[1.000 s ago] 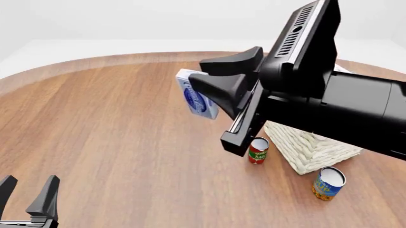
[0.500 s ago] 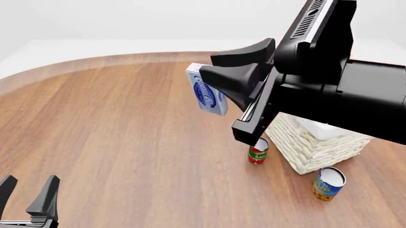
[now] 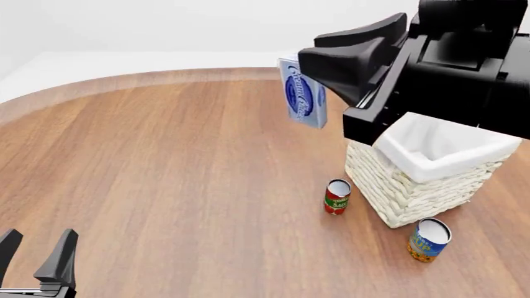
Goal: Pick up the alphabet soup and the cream cheese box, and put them in the basket.
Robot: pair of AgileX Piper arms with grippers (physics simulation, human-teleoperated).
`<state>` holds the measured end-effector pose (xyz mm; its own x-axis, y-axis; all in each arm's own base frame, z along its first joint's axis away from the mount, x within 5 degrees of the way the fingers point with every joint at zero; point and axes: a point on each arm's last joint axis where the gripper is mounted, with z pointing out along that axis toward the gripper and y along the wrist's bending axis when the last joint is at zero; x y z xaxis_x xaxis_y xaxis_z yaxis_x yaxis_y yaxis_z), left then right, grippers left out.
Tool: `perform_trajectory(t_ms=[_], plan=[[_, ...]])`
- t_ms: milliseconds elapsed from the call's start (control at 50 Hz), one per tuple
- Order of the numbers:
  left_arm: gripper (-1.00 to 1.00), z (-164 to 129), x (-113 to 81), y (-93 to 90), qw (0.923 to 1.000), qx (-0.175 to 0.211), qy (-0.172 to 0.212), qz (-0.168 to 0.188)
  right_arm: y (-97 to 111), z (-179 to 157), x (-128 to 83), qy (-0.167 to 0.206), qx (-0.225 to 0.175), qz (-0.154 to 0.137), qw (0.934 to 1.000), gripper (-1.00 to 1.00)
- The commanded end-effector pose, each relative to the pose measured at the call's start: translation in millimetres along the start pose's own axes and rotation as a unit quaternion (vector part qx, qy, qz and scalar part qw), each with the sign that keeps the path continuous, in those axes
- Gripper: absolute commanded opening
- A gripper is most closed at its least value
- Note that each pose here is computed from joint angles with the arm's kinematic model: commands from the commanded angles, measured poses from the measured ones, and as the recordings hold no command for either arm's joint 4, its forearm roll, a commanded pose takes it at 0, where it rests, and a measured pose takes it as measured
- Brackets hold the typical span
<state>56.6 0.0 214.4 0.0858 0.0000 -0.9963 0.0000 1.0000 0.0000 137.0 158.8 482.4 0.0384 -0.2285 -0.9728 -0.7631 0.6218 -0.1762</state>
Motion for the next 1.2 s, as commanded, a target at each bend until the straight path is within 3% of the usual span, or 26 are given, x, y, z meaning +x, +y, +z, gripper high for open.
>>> perform_trajectory(t_ms=[20,320,660,840,1200], plan=[[1.0,0,0.0,0.0,1.0,0.0,0.0,0.0,-14,-10,-8,0.016,0.028,0.012,0.9994,-1.0],[1.0,0,0.0,0.0,1.0,0.0,0.0,0.0,-27,-12,-7,0.046,0.055,0.022,0.9972,-1.0],[1.0,0,0.0,0.0,1.0,0.0,0.0,0.0,-38,-39,-5,0.076,0.089,0.018,0.9929,-1.0],[1.0,0,0.0,0.0,1.0,0.0,0.0,0.0,-44,-47,-1,0.102,0.109,0.021,0.9886,-1.0],[1.0,0,0.0,0.0,1.0,0.0,0.0,0.0,-56,-59,12,0.119,0.155,0.039,0.98,-1.0]])
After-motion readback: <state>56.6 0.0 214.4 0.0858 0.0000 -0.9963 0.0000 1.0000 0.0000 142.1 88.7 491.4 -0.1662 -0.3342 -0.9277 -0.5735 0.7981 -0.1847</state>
